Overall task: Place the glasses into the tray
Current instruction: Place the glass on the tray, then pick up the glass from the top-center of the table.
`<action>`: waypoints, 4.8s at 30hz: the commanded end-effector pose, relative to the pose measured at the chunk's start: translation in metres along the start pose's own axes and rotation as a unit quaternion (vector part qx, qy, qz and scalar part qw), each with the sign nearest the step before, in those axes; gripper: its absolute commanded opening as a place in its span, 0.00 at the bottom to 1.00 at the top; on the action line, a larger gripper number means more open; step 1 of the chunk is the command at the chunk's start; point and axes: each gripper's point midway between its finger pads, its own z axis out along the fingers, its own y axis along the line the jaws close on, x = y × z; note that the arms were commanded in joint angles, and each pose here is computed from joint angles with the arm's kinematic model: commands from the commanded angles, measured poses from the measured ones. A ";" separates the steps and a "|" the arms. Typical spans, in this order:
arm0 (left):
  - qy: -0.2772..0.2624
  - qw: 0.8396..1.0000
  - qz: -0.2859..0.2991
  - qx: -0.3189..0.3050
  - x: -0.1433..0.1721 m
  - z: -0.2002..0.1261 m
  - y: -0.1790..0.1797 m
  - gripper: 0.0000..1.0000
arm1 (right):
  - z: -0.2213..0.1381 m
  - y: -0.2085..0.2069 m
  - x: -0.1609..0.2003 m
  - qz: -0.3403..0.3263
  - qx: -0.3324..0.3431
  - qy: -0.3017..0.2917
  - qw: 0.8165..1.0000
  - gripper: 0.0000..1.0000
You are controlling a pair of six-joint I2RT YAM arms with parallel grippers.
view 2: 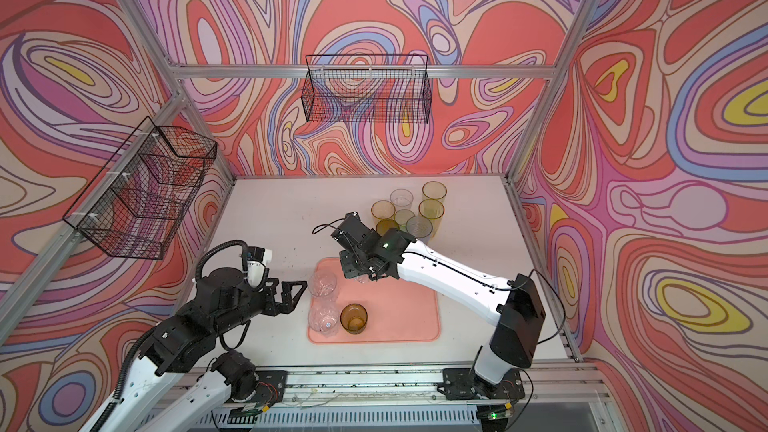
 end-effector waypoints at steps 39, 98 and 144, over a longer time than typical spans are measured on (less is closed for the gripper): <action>-0.005 1.000 -0.007 -0.022 0.006 -0.006 0.012 1.00 | 0.058 0.023 0.043 0.025 -0.003 0.068 0.997 0.00; -0.007 0.998 -0.013 -0.054 0.003 -0.006 0.021 1.00 | 0.032 0.038 0.026 0.026 -0.027 0.034 0.999 0.43; 0.104 0.994 0.018 -0.024 -0.061 0.157 -0.090 1.00 | -0.061 -0.133 0.030 0.154 -0.067 -0.147 0.975 0.97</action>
